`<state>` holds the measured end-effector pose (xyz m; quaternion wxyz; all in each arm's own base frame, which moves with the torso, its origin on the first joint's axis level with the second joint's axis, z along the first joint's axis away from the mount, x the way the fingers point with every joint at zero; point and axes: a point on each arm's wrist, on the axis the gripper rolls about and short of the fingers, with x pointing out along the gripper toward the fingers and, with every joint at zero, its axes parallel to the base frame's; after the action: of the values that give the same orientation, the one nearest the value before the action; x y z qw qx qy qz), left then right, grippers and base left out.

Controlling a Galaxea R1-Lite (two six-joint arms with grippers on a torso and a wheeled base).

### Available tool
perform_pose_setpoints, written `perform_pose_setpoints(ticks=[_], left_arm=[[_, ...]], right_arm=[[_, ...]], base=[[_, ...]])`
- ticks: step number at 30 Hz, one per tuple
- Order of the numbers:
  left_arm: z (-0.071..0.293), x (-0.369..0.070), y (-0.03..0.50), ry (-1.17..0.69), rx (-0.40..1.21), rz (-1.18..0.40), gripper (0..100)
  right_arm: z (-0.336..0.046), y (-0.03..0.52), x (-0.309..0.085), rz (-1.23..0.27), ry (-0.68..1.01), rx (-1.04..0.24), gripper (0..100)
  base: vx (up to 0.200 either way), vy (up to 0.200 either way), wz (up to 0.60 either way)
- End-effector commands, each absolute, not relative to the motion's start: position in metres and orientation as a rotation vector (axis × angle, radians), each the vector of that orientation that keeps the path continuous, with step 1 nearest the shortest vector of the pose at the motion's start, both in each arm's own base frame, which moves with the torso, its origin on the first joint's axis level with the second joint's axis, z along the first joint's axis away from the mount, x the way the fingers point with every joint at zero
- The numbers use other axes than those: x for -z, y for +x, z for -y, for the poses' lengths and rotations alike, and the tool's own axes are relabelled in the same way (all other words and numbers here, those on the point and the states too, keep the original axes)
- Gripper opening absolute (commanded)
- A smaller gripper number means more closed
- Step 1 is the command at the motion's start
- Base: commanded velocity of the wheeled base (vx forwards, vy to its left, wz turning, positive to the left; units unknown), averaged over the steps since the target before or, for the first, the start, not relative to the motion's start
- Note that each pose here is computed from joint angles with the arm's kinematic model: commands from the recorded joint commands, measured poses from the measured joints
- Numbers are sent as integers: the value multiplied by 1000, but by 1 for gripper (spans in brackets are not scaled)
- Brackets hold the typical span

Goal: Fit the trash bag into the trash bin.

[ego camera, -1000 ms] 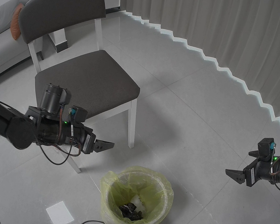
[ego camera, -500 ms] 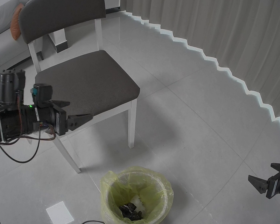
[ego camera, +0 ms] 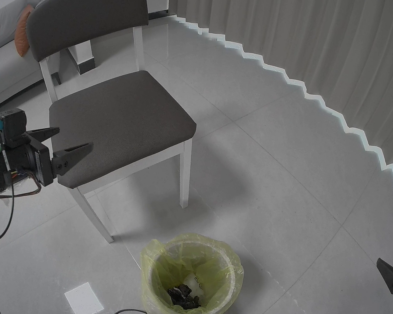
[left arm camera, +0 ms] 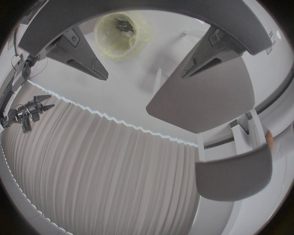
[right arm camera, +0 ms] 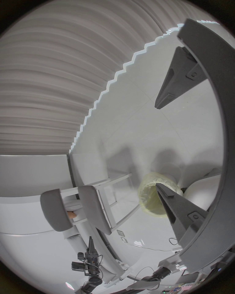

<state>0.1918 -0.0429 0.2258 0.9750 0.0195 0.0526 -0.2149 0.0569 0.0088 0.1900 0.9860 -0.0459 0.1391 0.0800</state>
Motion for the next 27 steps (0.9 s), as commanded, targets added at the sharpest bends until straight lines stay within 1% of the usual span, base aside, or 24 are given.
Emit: perform_pose_setpoints(ticks=[1, 4, 11, 17, 20, 23, 27], left_arm=[[32, -246, 152, 41, 411, 18, 100], [29, -247, 134, 44, 415, 57, 100], [24, -238, 106, 42, 403, 91, 100], [19, -224, 80, 43, 388, 122, 100], [17, -216, 68, 45, 386, 132, 100], [15, -212, 59, 43, 385, 127, 100], [13, -208, 47, 45, 385, 112, 100]], right_arm=[[-2, 14, -193, -117, -86, -152, 100], [0, 0, -189, -76, -82, -133, 100], [-1, -28, -183, 15, -66, -173, 100], [-2, -47, -176, 86, -69, -154, 100], [-3, -58, -168, 139, -54, -169, 100], [-4, -69, -159, 150, -42, -195, 100], [-4, -70, -154, 119, -19, -196, 100]], base=[[0, 0, 0], [0, 0, 0], [0, 0, 0], [0, 0, 0], [0, 0, 0], [0, 0, 0], [0, 0, 0]])
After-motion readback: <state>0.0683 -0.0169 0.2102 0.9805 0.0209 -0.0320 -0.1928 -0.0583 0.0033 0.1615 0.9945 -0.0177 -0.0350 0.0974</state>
